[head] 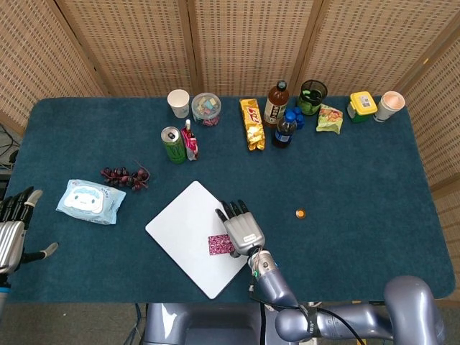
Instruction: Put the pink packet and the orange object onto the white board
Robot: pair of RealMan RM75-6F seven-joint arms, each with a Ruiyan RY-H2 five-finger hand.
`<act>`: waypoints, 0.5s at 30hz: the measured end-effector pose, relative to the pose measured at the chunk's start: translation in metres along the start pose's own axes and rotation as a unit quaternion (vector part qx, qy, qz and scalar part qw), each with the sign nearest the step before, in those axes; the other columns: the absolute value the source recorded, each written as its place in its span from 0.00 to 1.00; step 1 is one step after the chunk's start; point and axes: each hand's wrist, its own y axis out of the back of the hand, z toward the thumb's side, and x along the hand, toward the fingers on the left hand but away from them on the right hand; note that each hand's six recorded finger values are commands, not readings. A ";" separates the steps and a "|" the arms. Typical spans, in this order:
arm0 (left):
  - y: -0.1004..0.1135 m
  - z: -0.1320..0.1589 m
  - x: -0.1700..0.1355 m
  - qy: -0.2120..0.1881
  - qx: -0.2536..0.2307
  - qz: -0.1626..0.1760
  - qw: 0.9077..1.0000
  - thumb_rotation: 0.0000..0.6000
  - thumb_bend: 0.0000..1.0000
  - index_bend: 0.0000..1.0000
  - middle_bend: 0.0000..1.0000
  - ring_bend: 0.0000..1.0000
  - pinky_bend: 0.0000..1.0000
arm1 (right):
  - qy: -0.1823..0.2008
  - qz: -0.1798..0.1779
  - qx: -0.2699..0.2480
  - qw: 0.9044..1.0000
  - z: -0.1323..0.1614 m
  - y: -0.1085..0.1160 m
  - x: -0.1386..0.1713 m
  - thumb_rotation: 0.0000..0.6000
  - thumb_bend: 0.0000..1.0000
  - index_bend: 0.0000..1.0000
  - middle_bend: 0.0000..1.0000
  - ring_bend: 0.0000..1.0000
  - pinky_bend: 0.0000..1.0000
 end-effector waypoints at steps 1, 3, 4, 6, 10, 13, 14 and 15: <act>0.000 0.000 0.000 0.000 0.000 0.000 1.000 1.00 0.00 0.00 0.00 0.00 0.00 | -0.002 -0.001 0.001 1.000 -0.002 0.002 0.000 1.00 0.00 0.00 0.00 0.00 0.00; 0.000 0.000 0.000 0.000 0.000 -0.001 1.000 1.00 0.00 0.00 0.00 0.00 0.00 | -0.006 -0.007 0.003 1.000 -0.009 0.007 0.002 1.00 0.00 0.00 0.00 0.00 0.00; 0.000 0.001 0.000 -0.001 0.001 -0.001 1.000 1.00 0.00 0.00 0.00 0.00 0.00 | -0.008 -0.010 0.005 1.000 -0.014 0.010 0.003 1.00 0.00 0.00 0.00 0.00 0.00; -0.001 0.001 0.000 -0.002 0.001 -0.001 1.000 1.00 0.00 0.00 0.00 0.00 0.00 | -0.014 -0.019 0.014 1.000 -0.026 0.018 0.005 1.00 0.01 0.04 0.00 0.00 0.00; -0.002 0.003 -0.001 -0.003 0.004 -0.001 1.000 1.00 0.00 0.00 0.00 0.00 0.00 | -0.031 -0.042 0.042 0.998 -0.059 0.033 0.010 1.00 0.12 0.24 0.00 0.00 0.00; -0.003 0.004 -0.002 -0.004 0.005 -0.002 1.000 1.00 0.00 0.00 0.00 0.00 0.00 | -0.048 -0.057 0.056 0.996 -0.090 0.040 0.014 1.00 0.22 0.35 0.00 0.00 0.00; -0.003 0.005 -0.002 -0.005 0.004 -0.002 1.000 1.00 0.00 0.00 0.00 0.00 0.00 | -0.054 -0.060 0.059 0.995 -0.100 0.040 0.016 1.00 0.24 0.37 0.00 0.00 0.00; -0.003 0.005 -0.002 -0.005 0.004 -0.001 1.000 1.00 0.00 0.00 0.00 0.00 0.00 | -0.063 -0.063 0.063 0.994 -0.114 0.039 0.017 1.00 0.27 0.39 0.00 0.00 0.00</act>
